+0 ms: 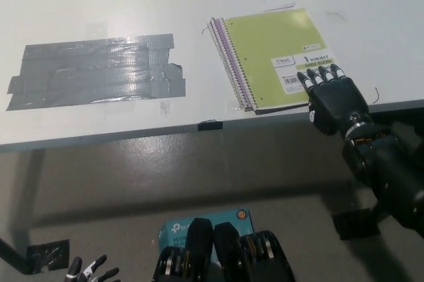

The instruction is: The robot uses its right hand to align two notebooks stacked together until they are fully overlapped

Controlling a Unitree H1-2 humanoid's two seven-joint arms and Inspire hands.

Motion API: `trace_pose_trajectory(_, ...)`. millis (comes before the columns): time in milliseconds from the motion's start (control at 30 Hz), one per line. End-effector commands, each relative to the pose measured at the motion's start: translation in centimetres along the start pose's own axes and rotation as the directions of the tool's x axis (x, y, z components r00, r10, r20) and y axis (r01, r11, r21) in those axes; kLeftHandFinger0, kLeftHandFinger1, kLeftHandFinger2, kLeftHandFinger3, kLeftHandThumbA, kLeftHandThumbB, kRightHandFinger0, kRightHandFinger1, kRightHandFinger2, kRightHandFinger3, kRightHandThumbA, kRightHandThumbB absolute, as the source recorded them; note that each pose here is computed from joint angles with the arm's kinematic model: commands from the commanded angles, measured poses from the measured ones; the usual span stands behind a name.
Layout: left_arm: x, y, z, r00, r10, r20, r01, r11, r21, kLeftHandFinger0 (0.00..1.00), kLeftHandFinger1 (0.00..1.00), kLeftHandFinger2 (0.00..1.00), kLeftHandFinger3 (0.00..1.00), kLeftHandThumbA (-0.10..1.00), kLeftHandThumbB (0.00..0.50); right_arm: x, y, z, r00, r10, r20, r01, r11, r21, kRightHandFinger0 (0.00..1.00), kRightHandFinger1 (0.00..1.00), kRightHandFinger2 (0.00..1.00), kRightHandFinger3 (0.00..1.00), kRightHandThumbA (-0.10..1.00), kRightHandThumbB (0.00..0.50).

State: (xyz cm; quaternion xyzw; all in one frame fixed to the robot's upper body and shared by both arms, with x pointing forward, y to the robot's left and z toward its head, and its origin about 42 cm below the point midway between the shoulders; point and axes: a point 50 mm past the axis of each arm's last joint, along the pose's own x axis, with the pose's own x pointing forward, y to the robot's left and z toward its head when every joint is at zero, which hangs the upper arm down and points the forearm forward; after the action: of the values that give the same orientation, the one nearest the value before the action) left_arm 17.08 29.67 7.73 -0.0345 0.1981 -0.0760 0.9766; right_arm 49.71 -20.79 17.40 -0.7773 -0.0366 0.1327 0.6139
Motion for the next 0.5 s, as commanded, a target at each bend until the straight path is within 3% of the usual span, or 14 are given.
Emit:
trace_pose_trajectory(0, -0.1, 0.1, 0.6, 0.999, -0.025, 0.037, 0.024, 0.999, 0.025, 0.91, 0.91, 0.93, 1.0, 1.0, 0.5, 0.5, -0.2, -0.1, 0.995, 0.1, 0.007, -0.1, 0.994, -0.043, 1.0, 1.0, 1.0, 1.0, 1.0, 0.411)
trace_pose_trajectory(200, 0.2, 0.0, 0.7, 0.999, -0.03, 0.04, 0.029, 0.999, 0.023, 0.86, 0.91, 0.93, 1.0, 1.0, 0.5, 1.0, -1.8, 1.3, 0.997, 0.072, 0.036, -0.071, 0.997, -0.042, 1.0, 1.0, 1.0, 1.0, 1.0, 0.378)
trace_pose_trajectory(467, 0.2, 0.0, 0.8, 0.999, -0.037, 0.038, 0.036, 0.999, 0.032, 0.91, 0.94, 0.95, 1.0, 1.0, 0.5, 0.9, -1.7, 3.3, 0.997, 0.064, 0.053, -0.061, 0.997, -0.051, 1.0, 1.0, 1.0, 1.0, 1.0, 0.414)
